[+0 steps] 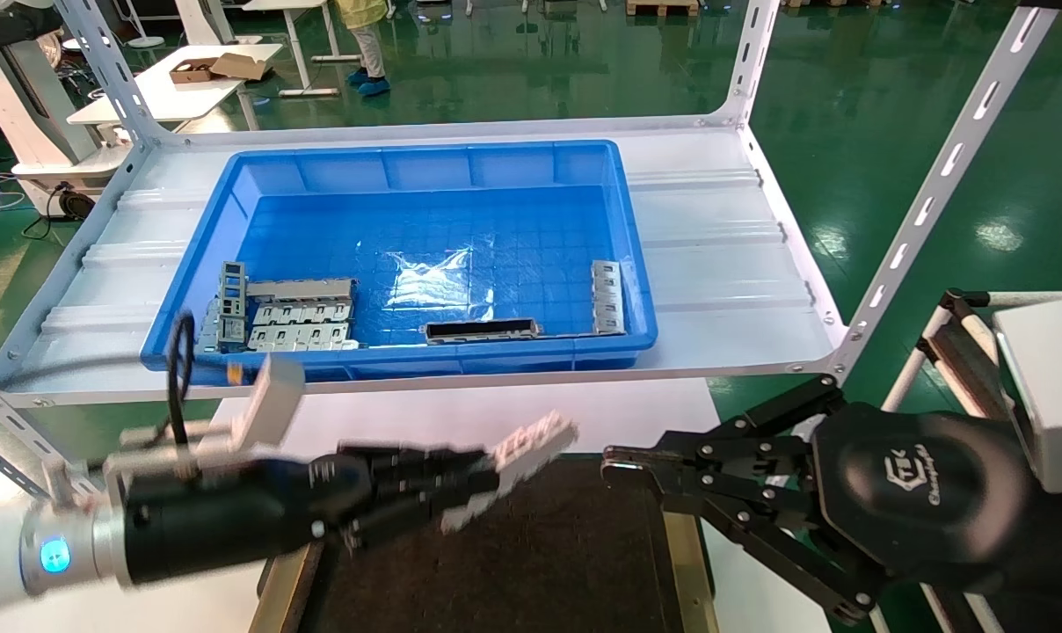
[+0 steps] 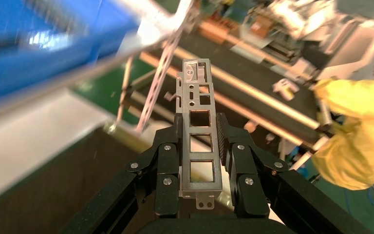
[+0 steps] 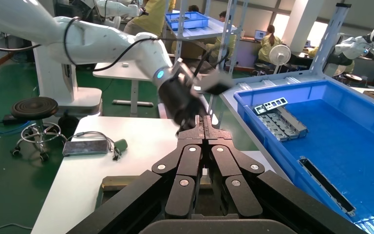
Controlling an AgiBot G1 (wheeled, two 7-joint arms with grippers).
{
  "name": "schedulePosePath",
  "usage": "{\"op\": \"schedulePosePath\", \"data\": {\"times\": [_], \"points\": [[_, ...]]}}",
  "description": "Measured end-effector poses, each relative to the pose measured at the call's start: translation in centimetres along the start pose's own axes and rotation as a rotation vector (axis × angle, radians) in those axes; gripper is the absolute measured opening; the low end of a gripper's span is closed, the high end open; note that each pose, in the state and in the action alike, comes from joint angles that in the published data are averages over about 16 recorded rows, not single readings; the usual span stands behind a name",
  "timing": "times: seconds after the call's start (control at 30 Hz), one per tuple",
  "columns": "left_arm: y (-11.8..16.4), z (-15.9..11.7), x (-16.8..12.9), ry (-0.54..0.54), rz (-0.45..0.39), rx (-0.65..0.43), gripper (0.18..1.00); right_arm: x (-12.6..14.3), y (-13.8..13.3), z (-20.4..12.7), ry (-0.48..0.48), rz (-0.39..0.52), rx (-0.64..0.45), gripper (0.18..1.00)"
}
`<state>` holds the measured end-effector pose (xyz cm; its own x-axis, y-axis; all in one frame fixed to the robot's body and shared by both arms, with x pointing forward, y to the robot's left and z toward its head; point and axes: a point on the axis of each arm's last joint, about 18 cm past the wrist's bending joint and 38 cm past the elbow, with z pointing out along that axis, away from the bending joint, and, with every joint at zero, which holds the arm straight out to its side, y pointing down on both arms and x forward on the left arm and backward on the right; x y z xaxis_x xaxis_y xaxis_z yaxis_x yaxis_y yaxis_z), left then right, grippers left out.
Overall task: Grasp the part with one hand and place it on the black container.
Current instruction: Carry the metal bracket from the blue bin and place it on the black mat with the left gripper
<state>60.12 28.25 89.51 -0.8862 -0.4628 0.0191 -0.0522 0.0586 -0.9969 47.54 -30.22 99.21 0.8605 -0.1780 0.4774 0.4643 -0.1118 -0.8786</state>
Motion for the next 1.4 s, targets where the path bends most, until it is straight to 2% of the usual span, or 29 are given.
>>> {"op": "schedulePosePath", "data": {"times": [0.3, 0.73, 1.07, 1.4], "points": [[6.3, 1.8, -0.9, -0.208, -0.099, -0.043, 0.321, 0.0, 0.0, 0.0, 0.0, 0.0, 0.0, 0.191], [12.6, 7.5, -2.9, -0.497, -0.211, -0.011, 0.321, 0.0, 0.0, 0.0, 0.0, 0.0, 0.0, 0.191], [15.6, 11.3, -3.6, -0.603, -0.296, 0.002, 0.321, 0.0, 0.0, 0.0, 0.0, 0.0, 0.0, 0.191], [17.2, 13.6, -4.2, -0.664, -0.36, 0.0, 0.321, 0.0, 0.0, 0.0, 0.0, 0.0, 0.0, 0.191]]}}
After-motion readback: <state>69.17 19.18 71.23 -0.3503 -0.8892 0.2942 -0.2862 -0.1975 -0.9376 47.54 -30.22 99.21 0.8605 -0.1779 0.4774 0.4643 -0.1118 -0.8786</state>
